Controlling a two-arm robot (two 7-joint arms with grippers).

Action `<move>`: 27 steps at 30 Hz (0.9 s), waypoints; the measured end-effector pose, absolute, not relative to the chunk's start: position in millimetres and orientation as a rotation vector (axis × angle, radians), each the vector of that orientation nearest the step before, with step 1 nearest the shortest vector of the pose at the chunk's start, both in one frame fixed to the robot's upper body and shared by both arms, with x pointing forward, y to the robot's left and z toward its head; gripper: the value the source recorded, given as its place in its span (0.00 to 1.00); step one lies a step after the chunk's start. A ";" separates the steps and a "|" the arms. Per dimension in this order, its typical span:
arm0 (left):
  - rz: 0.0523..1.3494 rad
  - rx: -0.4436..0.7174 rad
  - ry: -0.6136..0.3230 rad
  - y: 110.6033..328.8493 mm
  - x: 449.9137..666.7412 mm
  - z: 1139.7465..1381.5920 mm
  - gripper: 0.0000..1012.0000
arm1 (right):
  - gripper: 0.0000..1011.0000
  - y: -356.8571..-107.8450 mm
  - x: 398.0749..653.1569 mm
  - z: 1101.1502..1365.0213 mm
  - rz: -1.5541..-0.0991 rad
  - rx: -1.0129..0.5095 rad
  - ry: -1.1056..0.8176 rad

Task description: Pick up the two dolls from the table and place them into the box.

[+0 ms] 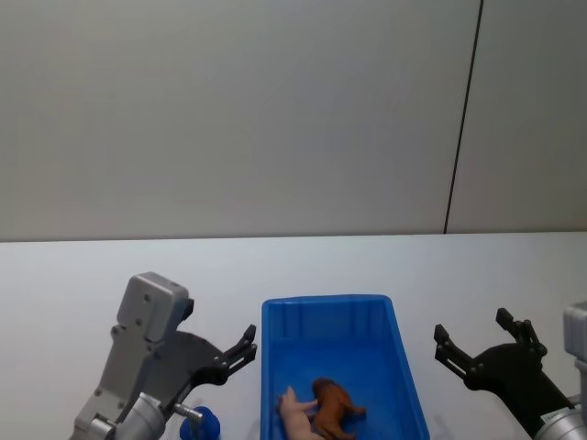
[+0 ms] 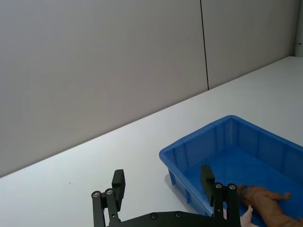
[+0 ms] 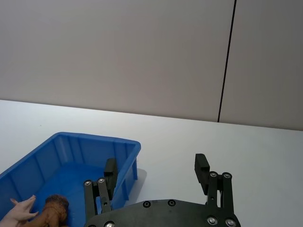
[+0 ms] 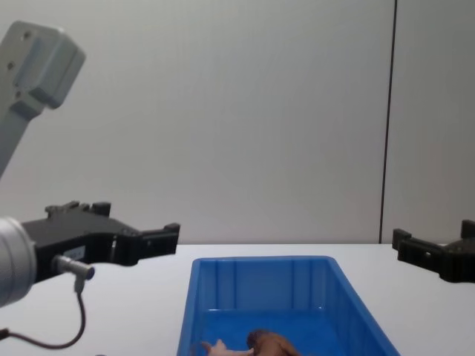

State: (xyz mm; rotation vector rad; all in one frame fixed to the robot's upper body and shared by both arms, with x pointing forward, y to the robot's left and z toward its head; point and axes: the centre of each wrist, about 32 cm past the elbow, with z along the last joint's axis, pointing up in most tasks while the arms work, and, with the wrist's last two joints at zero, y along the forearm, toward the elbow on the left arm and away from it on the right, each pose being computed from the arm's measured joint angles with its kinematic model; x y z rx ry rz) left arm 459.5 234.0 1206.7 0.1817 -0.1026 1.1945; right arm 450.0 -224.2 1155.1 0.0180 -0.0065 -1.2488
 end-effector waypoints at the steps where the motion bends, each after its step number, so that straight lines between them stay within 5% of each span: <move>1: 1.195 0.183 -0.095 235.1 458.7 1206.4 0.99 | 0.99 -224.2 450.0 1155.1 -1.249 0.018 -0.007; 27: 1.200 0.220 0.091 251.3 446.0 1187.1 0.99 | 0.99 -224.2 449.8 1155.0 -1.250 0.018 -0.006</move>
